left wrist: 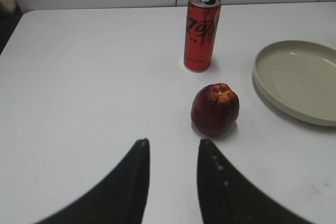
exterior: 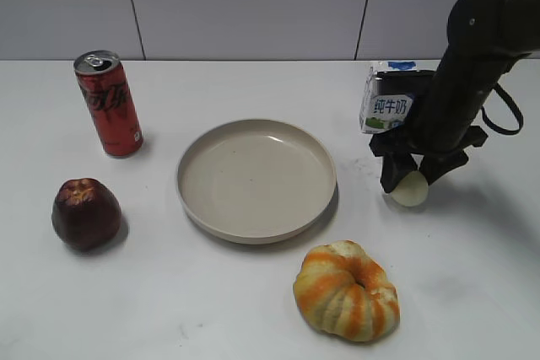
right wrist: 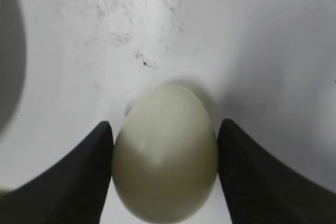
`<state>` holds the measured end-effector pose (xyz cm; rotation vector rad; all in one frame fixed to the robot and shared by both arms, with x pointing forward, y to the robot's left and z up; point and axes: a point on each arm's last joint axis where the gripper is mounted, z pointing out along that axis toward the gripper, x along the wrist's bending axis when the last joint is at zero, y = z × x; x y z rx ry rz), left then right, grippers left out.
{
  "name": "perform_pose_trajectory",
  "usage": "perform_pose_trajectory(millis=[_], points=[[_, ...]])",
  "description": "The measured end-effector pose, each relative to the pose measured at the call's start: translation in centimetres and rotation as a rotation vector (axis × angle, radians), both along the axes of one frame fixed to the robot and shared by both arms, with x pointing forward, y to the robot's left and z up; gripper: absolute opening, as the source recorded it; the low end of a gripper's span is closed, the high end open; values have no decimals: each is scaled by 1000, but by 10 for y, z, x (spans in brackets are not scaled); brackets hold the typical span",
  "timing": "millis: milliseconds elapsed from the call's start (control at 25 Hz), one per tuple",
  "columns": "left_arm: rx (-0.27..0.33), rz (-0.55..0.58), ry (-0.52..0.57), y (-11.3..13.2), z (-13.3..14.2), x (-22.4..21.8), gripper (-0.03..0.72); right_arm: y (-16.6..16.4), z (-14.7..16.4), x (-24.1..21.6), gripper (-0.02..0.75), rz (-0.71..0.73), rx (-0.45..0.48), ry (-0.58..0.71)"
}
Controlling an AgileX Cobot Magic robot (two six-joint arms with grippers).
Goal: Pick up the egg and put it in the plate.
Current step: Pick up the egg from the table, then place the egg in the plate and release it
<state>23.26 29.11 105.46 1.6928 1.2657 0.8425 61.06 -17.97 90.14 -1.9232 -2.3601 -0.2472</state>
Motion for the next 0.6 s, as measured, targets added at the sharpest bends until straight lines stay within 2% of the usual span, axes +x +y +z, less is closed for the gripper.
perform_pose_trajectory(millis=[120,240,480,600], points=[[0,0,0,0,0,0,230,10,8,1,442,56,5,4],[0,0,0,0,0,0,230,40,25,2,442,168,18,-29],[0,0,0,0,0,0,230,121,74,-2,442,352,91,-219],[0,0,0,0,0,0,230,148,89,-7,442,403,129,-304]])
